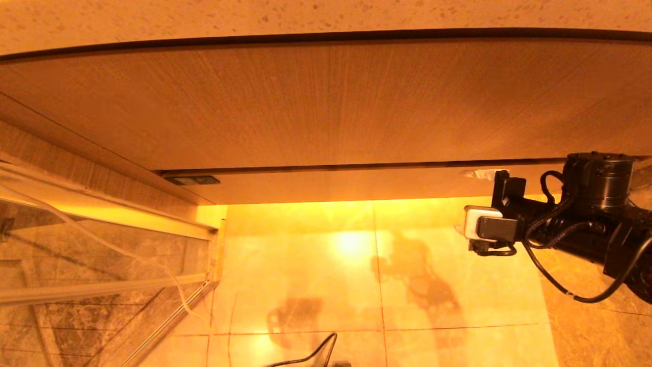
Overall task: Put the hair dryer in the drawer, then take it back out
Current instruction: Pull open the drawer
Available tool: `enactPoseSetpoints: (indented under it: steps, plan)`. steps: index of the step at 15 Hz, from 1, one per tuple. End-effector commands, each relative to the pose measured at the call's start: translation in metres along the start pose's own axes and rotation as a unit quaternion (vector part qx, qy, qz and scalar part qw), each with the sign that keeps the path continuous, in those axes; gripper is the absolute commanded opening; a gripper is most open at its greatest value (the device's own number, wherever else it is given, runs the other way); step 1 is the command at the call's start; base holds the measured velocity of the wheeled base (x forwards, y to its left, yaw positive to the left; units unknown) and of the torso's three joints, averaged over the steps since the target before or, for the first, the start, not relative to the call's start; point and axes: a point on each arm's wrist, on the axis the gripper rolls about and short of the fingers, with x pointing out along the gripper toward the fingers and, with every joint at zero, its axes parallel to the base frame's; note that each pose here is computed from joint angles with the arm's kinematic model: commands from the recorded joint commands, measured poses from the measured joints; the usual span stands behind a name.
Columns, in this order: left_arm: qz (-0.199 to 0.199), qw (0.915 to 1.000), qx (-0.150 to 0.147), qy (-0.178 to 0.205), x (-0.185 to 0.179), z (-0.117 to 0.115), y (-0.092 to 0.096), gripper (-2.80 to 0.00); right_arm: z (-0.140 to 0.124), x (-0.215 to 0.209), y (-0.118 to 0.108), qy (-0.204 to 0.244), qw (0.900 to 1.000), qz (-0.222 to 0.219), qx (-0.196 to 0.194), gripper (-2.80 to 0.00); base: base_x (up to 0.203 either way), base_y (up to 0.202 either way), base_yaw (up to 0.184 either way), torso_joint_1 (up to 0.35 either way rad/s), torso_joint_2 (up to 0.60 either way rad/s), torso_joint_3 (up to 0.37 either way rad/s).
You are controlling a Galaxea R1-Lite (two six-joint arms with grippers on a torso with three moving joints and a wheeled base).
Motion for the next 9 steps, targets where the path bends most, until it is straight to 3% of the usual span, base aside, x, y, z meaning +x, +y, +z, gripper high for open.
enactPoseSetpoints:
  steps: [1,9]
  plan:
    - [0.0,1.0,0.0,0.0,0.0,0.0,0.0,0.0,0.0,0.007,0.004,-0.003,1.0,0.002,-0.005,0.0,0.0,0.0,0.0,0.0,0.0,0.0]
    - [0.0,1.0,0.0,0.0,0.0,0.0,0.0,0.0,-0.004,0.026,0.008,-0.001,1.0,-0.025,-0.013,0.0,0.0,0.0,0.0,0.0,0.0,0.0]
